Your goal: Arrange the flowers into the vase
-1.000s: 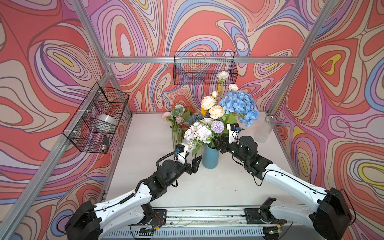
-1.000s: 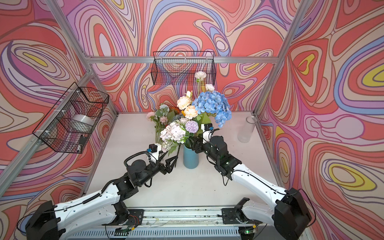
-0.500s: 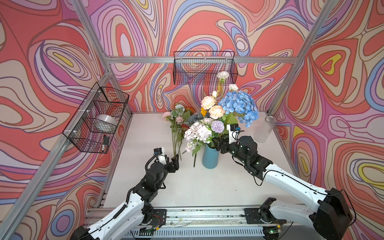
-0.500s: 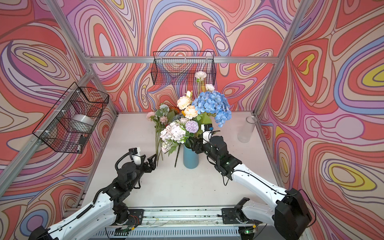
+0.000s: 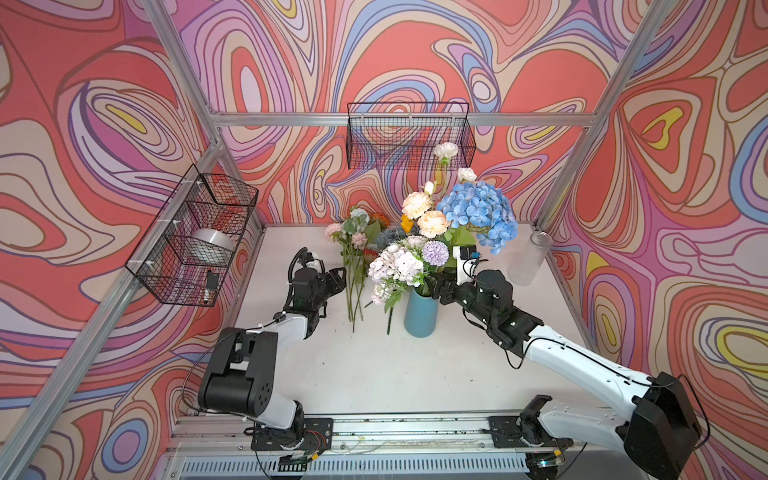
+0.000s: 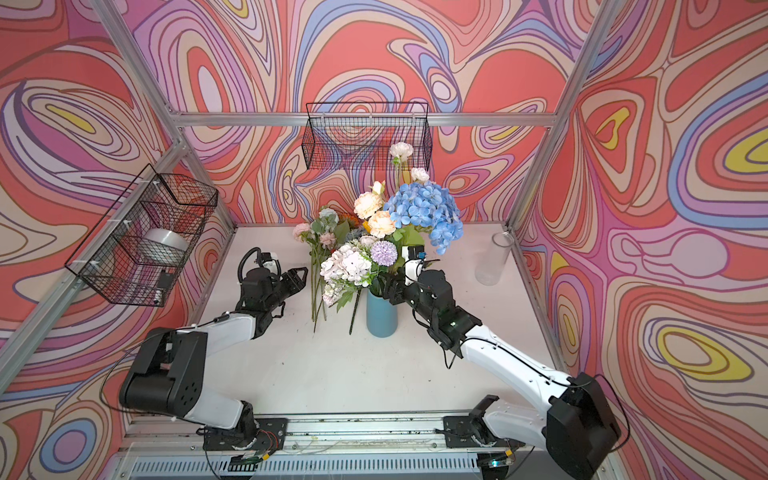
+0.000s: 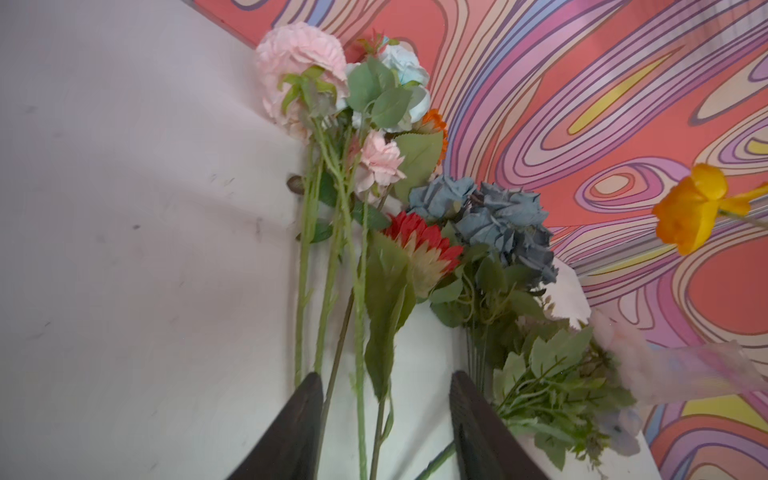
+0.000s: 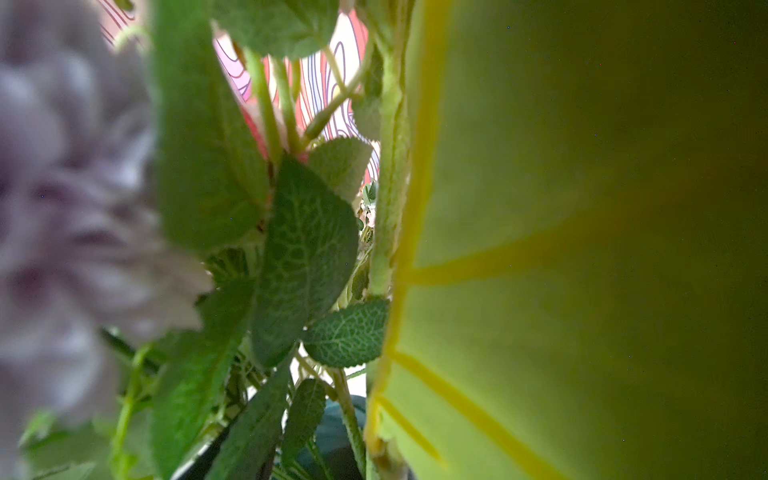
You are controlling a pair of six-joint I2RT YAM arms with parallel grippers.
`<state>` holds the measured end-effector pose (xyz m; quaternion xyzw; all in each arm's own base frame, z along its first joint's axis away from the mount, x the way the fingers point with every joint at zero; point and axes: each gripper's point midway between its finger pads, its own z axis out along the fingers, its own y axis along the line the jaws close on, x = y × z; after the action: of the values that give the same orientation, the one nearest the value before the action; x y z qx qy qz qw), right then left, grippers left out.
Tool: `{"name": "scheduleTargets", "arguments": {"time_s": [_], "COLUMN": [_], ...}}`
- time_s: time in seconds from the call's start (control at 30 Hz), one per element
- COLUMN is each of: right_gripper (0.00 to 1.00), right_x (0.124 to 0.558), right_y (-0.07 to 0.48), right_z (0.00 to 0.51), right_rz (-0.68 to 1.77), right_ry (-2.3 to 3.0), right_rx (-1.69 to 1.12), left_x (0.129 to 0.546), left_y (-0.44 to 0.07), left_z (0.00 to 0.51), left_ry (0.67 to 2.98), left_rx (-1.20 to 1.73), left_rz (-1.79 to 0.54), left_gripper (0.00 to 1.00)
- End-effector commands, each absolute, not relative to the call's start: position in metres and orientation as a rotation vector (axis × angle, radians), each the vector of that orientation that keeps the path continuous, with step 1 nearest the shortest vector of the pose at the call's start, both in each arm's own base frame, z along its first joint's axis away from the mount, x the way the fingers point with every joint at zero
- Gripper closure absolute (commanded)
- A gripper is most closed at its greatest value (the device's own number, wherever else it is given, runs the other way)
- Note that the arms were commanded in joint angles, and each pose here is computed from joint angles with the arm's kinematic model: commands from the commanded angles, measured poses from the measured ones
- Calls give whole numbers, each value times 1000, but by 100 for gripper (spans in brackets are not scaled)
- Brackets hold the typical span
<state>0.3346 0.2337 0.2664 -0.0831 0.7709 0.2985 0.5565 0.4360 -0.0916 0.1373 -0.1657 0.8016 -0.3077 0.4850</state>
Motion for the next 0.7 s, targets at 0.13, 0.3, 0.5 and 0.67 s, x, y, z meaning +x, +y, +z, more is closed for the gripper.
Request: {"name": "scheduleTargets", "arguments": {"time_s": [0.13, 0.3, 0.5, 0.67], "right_gripper": [31, 31, 31, 31], "right_x": [339, 340, 342, 343], "right_y": [232, 233, 235, 238], "right_z": [278, 275, 275, 275], "right_rz": [698, 707, 713, 716], "right_ry": [1769, 1765, 1763, 1763], "right_rx": [-175, -168, -172, -180], "left_x": [496, 516, 515, 516], "left_y": [-108, -111, -103, -108], "left_z": [140, 116, 92, 79], "left_ry": [1979, 2110, 2208, 2253], "left_rx": [-369, -401, -470, -477], "left_rz": [-839, -816, -731, -749], "left_gripper": [52, 59, 64, 64]}}
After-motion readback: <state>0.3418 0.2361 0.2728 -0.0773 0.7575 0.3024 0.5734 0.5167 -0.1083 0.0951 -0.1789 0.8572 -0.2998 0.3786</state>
